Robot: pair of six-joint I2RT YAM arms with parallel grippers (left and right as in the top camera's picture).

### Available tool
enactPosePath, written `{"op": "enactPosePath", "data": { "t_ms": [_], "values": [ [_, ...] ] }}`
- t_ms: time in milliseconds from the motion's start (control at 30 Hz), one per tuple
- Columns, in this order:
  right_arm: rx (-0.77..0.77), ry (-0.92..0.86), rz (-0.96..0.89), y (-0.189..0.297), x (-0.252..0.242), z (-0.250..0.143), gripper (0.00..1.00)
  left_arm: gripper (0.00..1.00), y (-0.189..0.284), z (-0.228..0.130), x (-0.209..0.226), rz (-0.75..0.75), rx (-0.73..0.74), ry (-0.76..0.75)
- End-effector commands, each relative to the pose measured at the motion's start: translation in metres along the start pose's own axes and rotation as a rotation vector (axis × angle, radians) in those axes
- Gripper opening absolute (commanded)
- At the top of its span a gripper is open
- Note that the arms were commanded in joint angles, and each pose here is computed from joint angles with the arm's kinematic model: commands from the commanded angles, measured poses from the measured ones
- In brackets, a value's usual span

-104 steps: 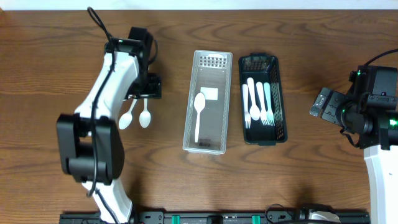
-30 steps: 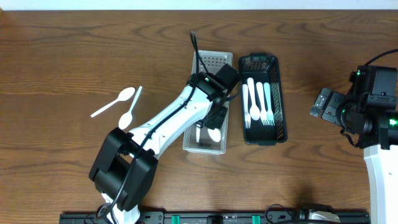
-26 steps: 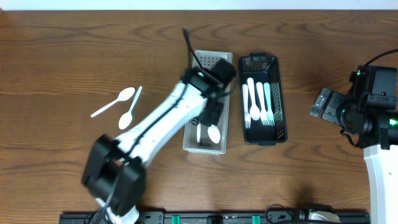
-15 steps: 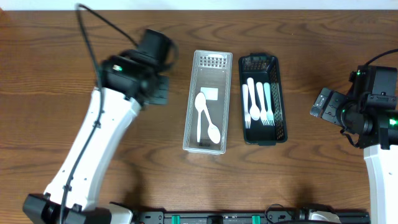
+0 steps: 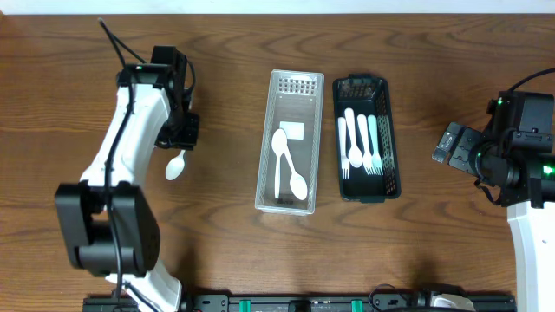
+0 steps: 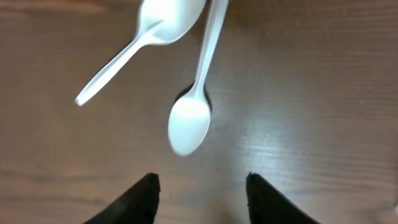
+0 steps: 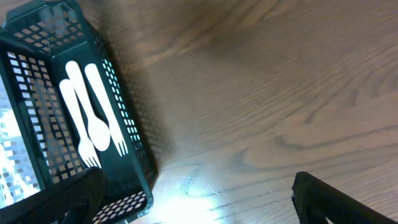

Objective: Pack container
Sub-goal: 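Grasp a third white spoon with the left gripper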

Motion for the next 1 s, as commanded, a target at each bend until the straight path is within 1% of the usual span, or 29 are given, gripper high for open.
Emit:
{"op": "enactPosePath", "data": {
  "t_ms": [0,100,233,400,767,833,967],
  "values": [
    [0.006,-0.004,-0.022,-0.002,-0.004,-0.001,0.99,0.54,-0.019,0.003,-0.006,-0.030,0.040,-0.088],
    [0.007,-0.004,-0.022,-0.002,-0.004,-0.001,0.99,0.58,-0.036,0.005,-0.008,-0.027,0.071,-0.098],
    [0.009,-0.004,-0.031,-0.002,-0.006,-0.002,0.99,0.58,-0.059,0.003,-0.010,-0.021,0.135,-0.148],
    [0.020,-0.002,-0.046,-0.002,-0.008,-0.005,0.99,0.58,-0.084,0.008,-0.001,-0.004,0.164,-0.125],
    [0.023,-0.002,-0.048,-0.002,-0.008,-0.005,0.99,0.57,-0.101,0.013,-0.002,-0.031,0.166,-0.108],
    [0.026,-0.001,-0.048,-0.003,-0.009,-0.006,0.99,0.52,-0.101,0.013,-0.008,-0.070,0.165,-0.104],
    [0.031,-0.001,-0.049,-0.003,-0.009,-0.007,0.99,0.30,-0.100,0.012,-0.017,-0.132,0.169,-0.099]
  ]
}}
Point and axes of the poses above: each gripper's point midway between its finger pads, its own y axis back along the fingers, its own x axis along the line the jaws close on, z = x × y, the point moved 2 cm from there along y, back along the fingers, and after that the axes turned 9 degrees about y, right-handed, at the moved point
